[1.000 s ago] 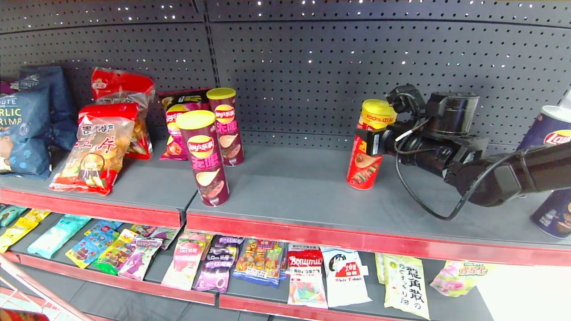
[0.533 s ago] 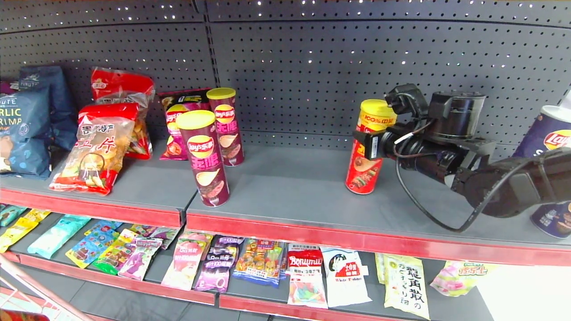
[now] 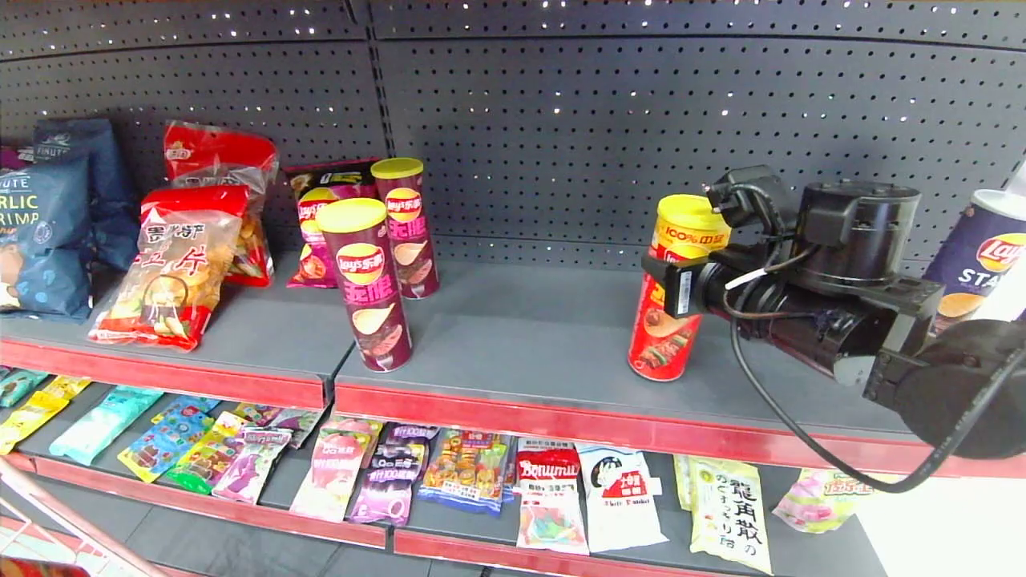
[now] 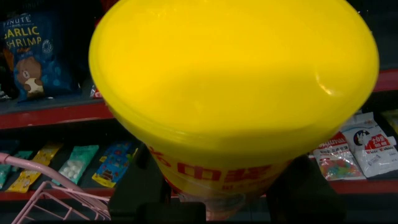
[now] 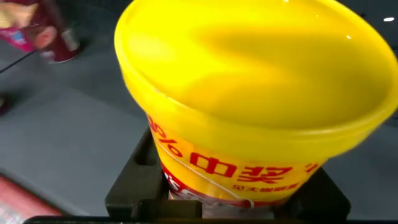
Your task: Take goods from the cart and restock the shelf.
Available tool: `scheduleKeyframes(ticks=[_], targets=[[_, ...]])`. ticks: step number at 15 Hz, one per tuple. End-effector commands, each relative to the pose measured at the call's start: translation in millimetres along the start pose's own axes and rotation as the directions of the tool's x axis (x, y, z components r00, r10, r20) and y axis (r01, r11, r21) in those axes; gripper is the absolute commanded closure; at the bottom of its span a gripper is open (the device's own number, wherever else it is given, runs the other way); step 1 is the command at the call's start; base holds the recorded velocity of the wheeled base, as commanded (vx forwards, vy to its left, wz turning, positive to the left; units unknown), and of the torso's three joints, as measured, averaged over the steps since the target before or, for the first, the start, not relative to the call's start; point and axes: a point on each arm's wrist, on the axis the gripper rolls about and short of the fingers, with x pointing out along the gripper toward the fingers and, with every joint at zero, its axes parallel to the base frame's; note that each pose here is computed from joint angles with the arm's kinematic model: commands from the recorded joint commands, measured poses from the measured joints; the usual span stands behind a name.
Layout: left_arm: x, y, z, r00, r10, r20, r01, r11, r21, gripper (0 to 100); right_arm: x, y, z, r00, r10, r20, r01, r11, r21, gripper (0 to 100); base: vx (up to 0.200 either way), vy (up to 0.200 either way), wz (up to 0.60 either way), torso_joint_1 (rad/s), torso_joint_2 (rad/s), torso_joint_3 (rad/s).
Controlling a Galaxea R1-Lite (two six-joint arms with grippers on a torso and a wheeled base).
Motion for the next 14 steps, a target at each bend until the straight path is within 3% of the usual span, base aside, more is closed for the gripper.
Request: scheduleKeyframes(ticks=[1,14], targets=[[0,-0.1,-0.3,1.0,0.0,-0.002,0.0,1.0,0.0,100,-13,6,1,1.0,0.02,0.005,-0.02,1.0,-0.001,100,0.0,0.0,0.0,0.0,0.0,0.0],[1,-0.6,-2.8,1.0,-0.001,-0.008,0.001,1.0,0.001,100,-29,24,-9,0.998,0.06,-0.022,-0.06,0.998,0.003,100,0.0,0.0,0.0,0.0,0.0,0.0]])
